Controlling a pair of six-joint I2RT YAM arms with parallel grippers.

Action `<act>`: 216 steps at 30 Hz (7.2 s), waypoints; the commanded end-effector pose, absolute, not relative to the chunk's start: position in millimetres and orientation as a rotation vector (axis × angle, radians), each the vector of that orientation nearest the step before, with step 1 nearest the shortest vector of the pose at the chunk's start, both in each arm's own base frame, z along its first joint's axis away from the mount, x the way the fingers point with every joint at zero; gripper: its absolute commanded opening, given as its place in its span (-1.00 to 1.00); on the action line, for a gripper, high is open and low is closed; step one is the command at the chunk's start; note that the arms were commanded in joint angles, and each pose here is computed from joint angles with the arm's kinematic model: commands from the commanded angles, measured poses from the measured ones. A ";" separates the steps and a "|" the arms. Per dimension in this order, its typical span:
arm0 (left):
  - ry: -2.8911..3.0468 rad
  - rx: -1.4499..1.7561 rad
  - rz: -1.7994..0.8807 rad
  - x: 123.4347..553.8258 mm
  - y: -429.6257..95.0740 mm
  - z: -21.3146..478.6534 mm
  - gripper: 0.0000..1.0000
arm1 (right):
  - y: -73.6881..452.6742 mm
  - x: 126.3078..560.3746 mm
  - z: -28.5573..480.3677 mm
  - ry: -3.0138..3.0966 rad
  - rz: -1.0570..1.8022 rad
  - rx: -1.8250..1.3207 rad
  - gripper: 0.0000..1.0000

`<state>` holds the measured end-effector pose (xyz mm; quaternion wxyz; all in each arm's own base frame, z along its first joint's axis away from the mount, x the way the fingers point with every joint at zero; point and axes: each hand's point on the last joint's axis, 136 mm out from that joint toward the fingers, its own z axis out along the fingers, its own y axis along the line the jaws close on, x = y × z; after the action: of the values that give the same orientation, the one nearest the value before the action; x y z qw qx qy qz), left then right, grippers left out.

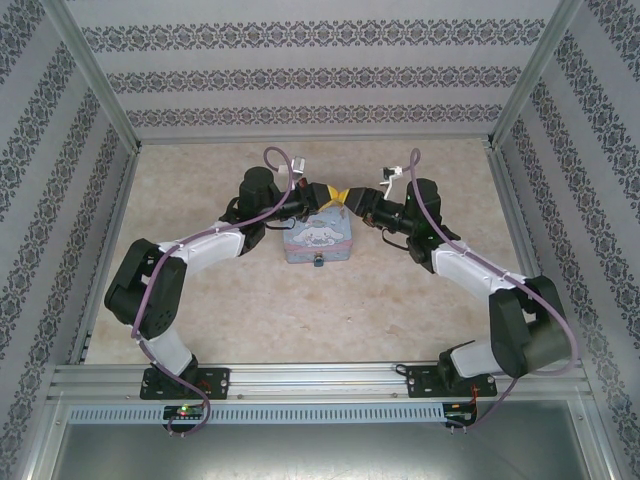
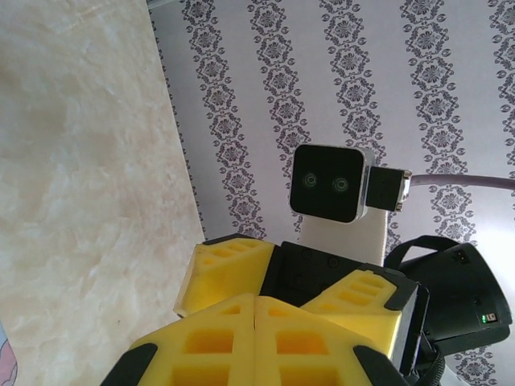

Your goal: Unlock the padlock with the key

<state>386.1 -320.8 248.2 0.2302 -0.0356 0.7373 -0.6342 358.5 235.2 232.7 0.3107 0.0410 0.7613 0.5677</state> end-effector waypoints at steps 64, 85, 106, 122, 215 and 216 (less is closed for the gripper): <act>1.924 -0.193 -1.774 397.9 -313.8 252.4 -1.00 | 252.3 350.8 230.3 1.958 1.645 0.099 -0.54; 1.923 -0.198 -1.772 396.4 -313.5 252.3 -1.00 | 253.3 351.8 237.7 1.920 1.674 0.099 -0.86; 2.080 -0.140 -1.393 369.3 -273.5 252.6 0.72 | 242.8 350.4 209.4 1.995 1.661 0.208 -1.00; 2.395 0.085 -1.009 290.1 -248.2 166.5 0.79 | 231.7 349.3 159.6 2.299 1.350 0.213 -1.00; 2.136 -0.255 -1.212 355.7 -313.4 63.4 0.03 | 253.2 378.4 93.9 2.451 1.263 0.315 -1.00; 2.135 -0.257 -1.209 356.0 -313.5 63.4 0.03 | 253.0 378.4 93.1 2.452 1.262 0.318 -1.00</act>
<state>351.2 -310.6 51.1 0.3181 -0.0841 0.8369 -0.4374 381.3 251.1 99.5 0.1915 0.1098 0.8698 0.4413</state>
